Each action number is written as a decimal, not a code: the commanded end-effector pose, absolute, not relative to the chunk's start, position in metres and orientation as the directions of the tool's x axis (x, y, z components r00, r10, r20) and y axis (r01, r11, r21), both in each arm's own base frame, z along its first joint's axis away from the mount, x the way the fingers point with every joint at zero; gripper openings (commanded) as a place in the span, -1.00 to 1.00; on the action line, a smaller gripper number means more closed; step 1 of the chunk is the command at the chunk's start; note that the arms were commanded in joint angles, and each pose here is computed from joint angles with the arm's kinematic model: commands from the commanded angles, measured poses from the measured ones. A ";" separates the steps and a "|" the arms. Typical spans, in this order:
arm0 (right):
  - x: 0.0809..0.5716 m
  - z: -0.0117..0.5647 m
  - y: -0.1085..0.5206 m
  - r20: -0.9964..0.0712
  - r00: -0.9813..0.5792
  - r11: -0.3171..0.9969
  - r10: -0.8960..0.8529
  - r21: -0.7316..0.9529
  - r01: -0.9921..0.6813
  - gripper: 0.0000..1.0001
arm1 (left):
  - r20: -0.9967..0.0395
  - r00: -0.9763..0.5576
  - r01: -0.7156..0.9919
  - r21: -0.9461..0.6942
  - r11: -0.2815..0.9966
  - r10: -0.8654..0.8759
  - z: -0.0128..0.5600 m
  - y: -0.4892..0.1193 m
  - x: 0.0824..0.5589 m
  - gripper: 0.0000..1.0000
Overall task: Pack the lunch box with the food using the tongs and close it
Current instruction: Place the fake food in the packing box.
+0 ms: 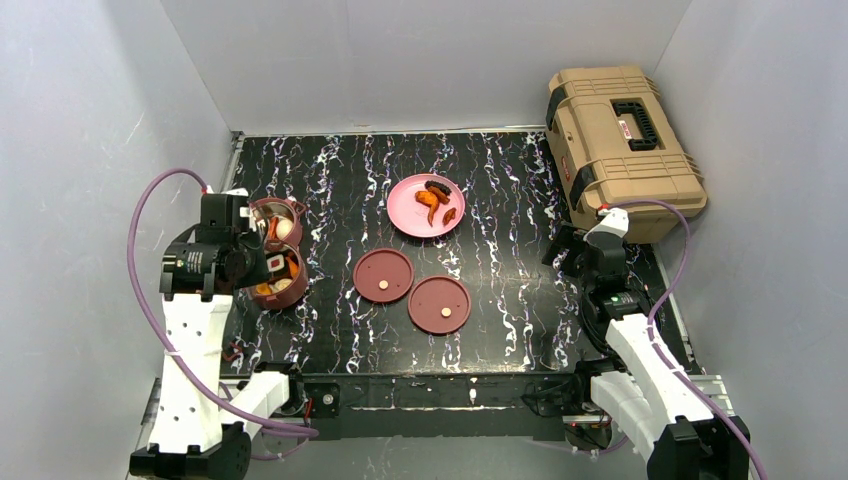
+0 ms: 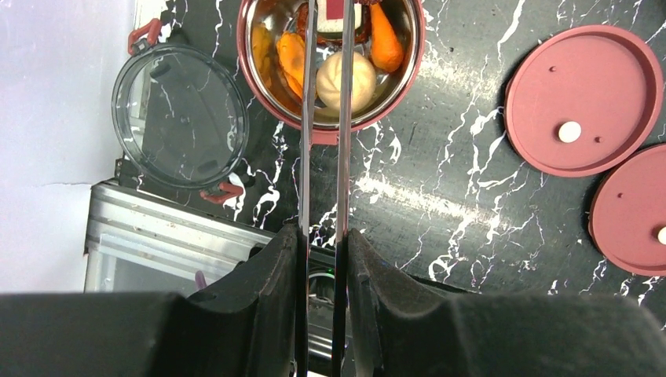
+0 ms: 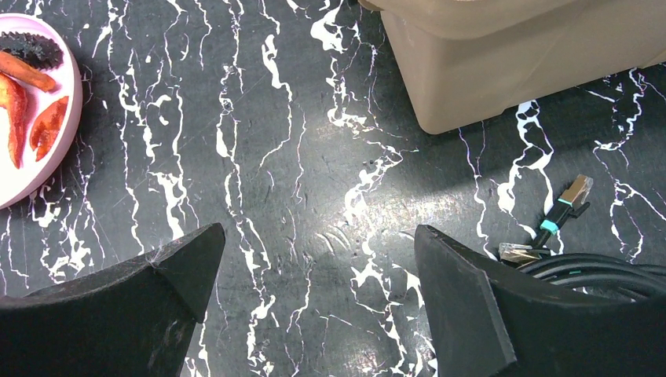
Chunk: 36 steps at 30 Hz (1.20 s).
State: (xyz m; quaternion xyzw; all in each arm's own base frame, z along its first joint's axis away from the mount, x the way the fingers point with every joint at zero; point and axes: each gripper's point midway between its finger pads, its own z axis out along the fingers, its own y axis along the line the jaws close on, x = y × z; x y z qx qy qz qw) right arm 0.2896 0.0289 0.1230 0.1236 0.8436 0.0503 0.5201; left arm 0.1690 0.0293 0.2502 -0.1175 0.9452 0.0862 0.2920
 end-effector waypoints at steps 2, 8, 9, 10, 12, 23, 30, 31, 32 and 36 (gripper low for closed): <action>0.297 0.134 0.030 -0.879 -0.389 0.960 0.277 0.235 0.152 1.00 | -0.532 -0.824 -0.300 0.120 0.947 -0.194 0.242 0.034 0.152 -0.92; 0.298 0.133 0.031 -0.877 -0.393 0.960 0.278 0.236 0.151 1.00 | -0.528 -0.826 -0.306 0.129 0.943 -0.196 0.236 0.036 0.148 -0.73; 0.298 0.133 0.031 -0.876 -0.395 0.960 0.277 0.235 0.151 1.00 | -0.526 -0.828 -0.304 0.127 0.944 -0.196 0.236 0.035 0.148 -0.68; 0.298 0.133 0.031 -0.876 -0.397 0.961 0.275 0.233 0.151 1.00 | -0.523 -0.830 -0.301 0.125 0.945 -0.195 0.235 0.034 0.149 -0.63; 0.298 0.133 0.030 -0.877 -0.395 0.961 0.274 0.231 0.153 1.00 | -0.523 -0.830 -0.298 0.122 0.947 -0.194 0.236 0.033 0.150 -0.54; 0.297 0.135 0.029 -0.880 -0.390 0.961 0.272 0.229 0.154 1.00 | -0.525 -0.829 -0.284 0.103 0.953 -0.190 0.238 0.030 0.152 -0.31; 0.295 0.138 0.029 -0.883 -0.383 0.962 0.271 0.229 0.152 1.00 | -0.579 -0.800 -0.224 0.047 0.974 -0.156 0.256 0.019 0.171 -0.41; 0.295 0.139 0.028 -0.884 -0.381 0.961 0.272 0.229 0.154 1.00 | -0.587 -0.795 -0.204 0.026 0.979 -0.151 0.259 0.014 0.176 -0.44; 0.295 0.139 0.028 -0.884 -0.380 0.961 0.271 0.229 0.152 1.00 | -0.598 -0.789 -0.182 0.001 0.983 -0.145 0.262 0.009 0.181 -0.46; 0.296 0.147 0.039 -0.892 -0.371 0.966 0.257 0.245 0.081 1.00 | -0.626 -0.766 -0.095 -0.114 0.989 -0.146 0.269 -0.019 0.209 -0.51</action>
